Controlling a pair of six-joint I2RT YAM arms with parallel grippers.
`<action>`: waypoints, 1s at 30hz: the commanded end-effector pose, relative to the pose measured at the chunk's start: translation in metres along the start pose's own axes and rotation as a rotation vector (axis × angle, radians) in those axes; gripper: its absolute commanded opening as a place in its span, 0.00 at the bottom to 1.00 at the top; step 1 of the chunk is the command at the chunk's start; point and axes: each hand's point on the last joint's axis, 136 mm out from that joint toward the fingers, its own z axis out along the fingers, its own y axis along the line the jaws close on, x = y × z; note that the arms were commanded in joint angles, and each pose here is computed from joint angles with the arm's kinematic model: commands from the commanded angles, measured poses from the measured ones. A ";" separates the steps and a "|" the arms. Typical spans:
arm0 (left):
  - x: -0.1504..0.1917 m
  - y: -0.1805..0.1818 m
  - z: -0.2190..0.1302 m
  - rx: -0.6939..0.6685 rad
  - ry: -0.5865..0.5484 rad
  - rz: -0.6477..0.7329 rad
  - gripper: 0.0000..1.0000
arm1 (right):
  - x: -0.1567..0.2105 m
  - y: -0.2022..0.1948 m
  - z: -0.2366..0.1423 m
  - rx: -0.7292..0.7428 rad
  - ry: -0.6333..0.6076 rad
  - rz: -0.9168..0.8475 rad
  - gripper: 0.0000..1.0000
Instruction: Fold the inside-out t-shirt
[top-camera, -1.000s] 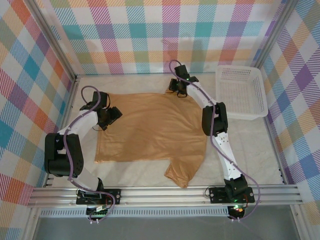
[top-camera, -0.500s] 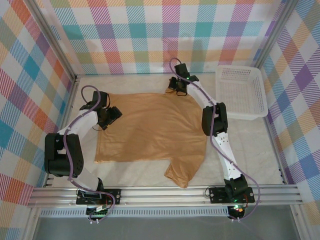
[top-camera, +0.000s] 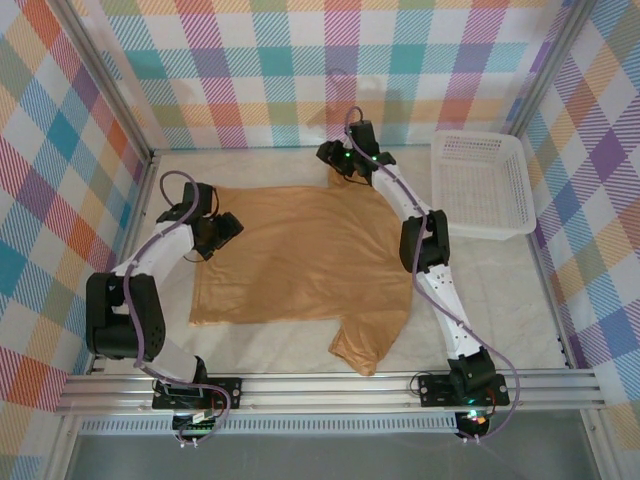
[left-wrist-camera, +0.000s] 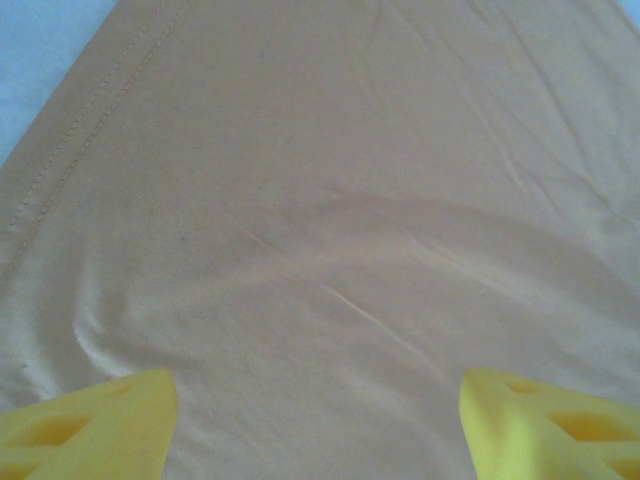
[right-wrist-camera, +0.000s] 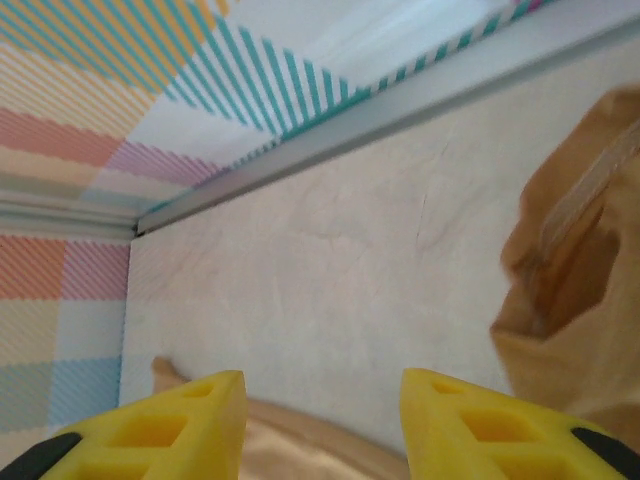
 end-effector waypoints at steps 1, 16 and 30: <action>0.005 -0.002 -0.015 0.013 -0.009 0.002 0.75 | 0.002 0.017 -0.038 -0.014 0.096 0.026 0.46; -0.003 -0.016 0.074 -0.010 0.123 -0.032 0.75 | 0.088 -0.118 -0.144 0.597 0.192 -0.007 0.51; -0.081 -0.007 0.175 -0.201 0.151 -0.058 0.78 | 0.031 -0.203 -0.094 0.737 0.223 0.041 0.52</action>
